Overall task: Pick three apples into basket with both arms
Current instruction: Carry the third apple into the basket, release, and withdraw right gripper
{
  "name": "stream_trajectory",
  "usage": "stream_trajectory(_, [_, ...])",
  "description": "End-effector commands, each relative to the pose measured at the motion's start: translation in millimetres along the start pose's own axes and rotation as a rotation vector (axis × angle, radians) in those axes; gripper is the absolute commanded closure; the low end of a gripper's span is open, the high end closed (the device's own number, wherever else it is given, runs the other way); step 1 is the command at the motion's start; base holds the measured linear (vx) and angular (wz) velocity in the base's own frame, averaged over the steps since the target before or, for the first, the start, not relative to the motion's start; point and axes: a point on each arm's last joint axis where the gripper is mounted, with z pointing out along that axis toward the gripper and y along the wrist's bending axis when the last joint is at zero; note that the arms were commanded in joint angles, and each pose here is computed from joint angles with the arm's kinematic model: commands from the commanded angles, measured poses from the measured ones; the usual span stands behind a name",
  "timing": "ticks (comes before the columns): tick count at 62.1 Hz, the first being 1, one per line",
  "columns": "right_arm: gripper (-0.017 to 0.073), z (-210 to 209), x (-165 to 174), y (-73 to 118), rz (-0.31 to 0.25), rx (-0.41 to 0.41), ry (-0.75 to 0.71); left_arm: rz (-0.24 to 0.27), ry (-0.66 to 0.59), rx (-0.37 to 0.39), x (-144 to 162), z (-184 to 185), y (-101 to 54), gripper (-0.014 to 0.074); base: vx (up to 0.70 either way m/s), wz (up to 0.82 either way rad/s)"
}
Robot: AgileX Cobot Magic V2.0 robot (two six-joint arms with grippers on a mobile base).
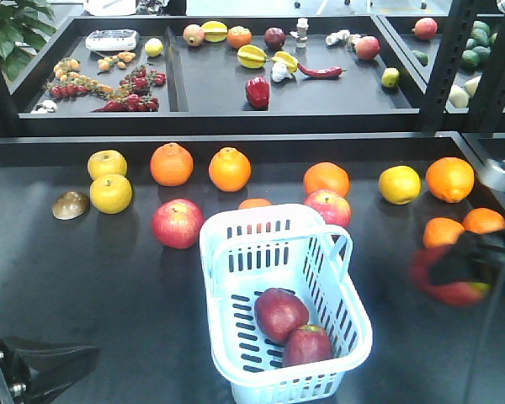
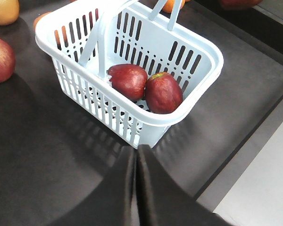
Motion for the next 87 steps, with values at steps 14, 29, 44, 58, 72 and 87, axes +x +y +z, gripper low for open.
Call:
stream_trajectory(14, [0.0552, 6, -6, 112.9, -0.297, -0.139, -0.108, -0.026, -0.064, -0.009, -11, -2, 0.1, 0.0599, 0.00, 0.00])
stream_trajectory(29, [0.0424, 44, -19, 135.3, -0.339, -0.111, -0.158, -0.026, -0.062, -0.008, -11, -2, 0.0, 0.0599, 0.00, 0.00])
stream_trajectory(44, [0.0006, 65, -23, 132.6, -0.325, -0.121, -0.129, -0.026, -0.060, -0.007, -11, -2, -0.1, 0.0599, 0.00, 0.00])
stream_trajectory(58, [-0.0168, 65, -26, 132.4, -0.312, -0.114, -0.166, -0.027, -0.061, -0.007, -11, -2, -0.1, 0.0599, 0.00, 0.00])
stream_trajectory(72, [-0.0038, 60, -22, 135.9, -0.305, -0.144, -0.145, -0.026, -0.057, -0.005, -11, -2, -0.4, 0.0599, 0.00, 0.00])
stream_trajectory(87, [0.0491, 26, -9, 146.0, -0.407, -0.146, -0.158, -0.027, -0.056, -0.004, -10, -2, -0.4, 0.0599, 0.00, 0.00])
